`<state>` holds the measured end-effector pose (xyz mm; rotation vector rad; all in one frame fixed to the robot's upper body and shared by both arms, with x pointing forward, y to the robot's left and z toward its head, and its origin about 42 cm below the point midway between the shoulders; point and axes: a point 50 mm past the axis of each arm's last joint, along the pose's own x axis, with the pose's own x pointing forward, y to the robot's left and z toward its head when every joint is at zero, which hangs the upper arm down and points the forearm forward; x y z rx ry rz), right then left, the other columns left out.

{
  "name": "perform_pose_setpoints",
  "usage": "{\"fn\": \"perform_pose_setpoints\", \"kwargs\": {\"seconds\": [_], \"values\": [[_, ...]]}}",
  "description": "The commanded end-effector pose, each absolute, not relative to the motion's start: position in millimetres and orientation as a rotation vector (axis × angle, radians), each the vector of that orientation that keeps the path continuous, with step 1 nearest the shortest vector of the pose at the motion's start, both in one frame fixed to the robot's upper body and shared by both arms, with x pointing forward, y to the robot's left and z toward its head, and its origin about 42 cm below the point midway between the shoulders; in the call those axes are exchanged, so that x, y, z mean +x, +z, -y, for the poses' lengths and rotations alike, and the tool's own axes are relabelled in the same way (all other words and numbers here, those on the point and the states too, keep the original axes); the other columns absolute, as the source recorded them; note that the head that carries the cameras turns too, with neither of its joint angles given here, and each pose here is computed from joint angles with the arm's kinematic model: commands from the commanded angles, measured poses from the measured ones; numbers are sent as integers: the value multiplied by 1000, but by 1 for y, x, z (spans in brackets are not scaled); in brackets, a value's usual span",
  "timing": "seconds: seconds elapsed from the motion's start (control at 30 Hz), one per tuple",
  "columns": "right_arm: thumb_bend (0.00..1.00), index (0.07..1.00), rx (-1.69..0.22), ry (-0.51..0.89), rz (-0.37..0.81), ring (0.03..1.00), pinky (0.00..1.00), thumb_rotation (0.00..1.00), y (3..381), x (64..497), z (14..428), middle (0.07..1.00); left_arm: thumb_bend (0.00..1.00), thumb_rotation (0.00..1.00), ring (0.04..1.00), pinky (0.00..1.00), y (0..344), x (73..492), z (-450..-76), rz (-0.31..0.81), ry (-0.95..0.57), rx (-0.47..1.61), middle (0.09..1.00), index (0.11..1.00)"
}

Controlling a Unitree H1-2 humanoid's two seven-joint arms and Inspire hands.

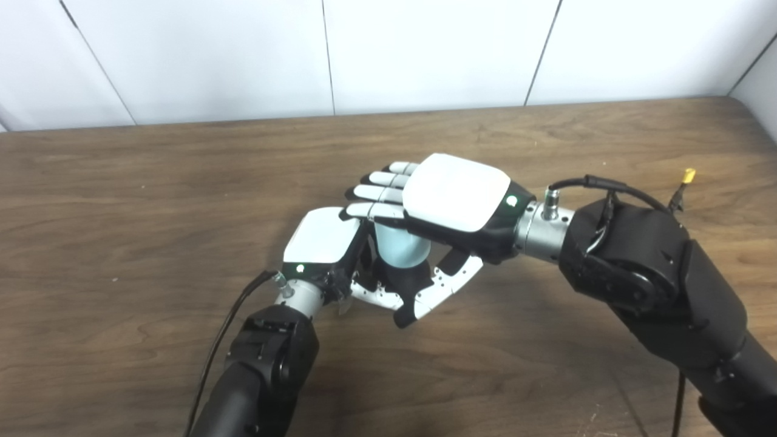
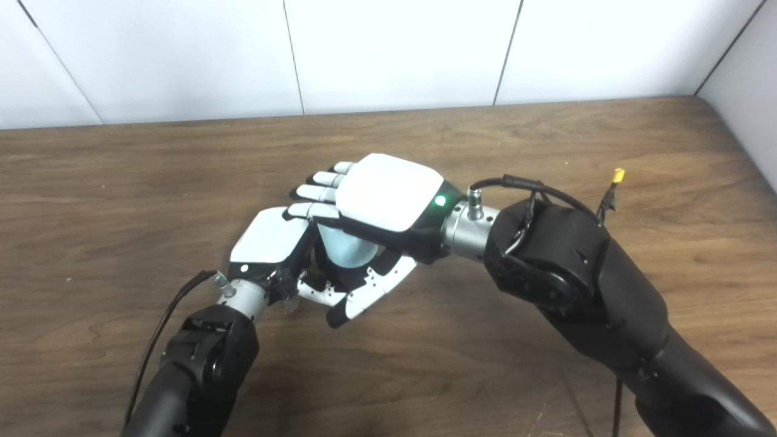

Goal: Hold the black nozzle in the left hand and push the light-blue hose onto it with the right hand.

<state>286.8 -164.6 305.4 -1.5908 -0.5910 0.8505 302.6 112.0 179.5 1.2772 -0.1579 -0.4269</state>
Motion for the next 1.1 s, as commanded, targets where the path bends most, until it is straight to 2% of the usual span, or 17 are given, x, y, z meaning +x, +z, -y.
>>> {"fn": "perform_pose_setpoints", "kwargs": {"seconds": [0.0, 0.4, 0.53, 0.67, 0.87, 1.07], "values": [[792, 989, -1648, 1049, 322, 998, 997, 1000, 259, 287, 181, 998, 504, 0, 449, 381, 187, 302, -107, 180, -434, 1268, 494, 481], [770, 1000, -1590, 1017, 375, 1000, 1000, 1000, 241, 289, 186, 1000, 505, 0, 442, 382, 187, 302, -108, 182, -435, 1273, 484, 484], [768, 1000, -1557, 996, 402, 1000, 1000, 1000, 251, 290, 185, 1000, 504, 0, 452, 393, 188, 302, -108, 181, -440, 1271, 497, 480], [747, 1000, -1492, 937, 486, 1000, 1000, 1000, 282, 290, 182, 1000, 503, 0, 463, 397, 187, 302, -108, 178, -431, 1268, 506, 476], [751, 1000, -1407, 816, 642, 1000, 1000, 1000, 359, 290, 171, 1000, 501, 0, 475, 429, 187, 300, -108, 193, -423, 1251, 521, 466], [705, 1000, -1297, 715, 670, 1000, 982, 1000, 400, 302, 178, 1000, 502, 0, 469, 401, 188, 301, -106, 174, -433, 1269, 520, 467]]}}
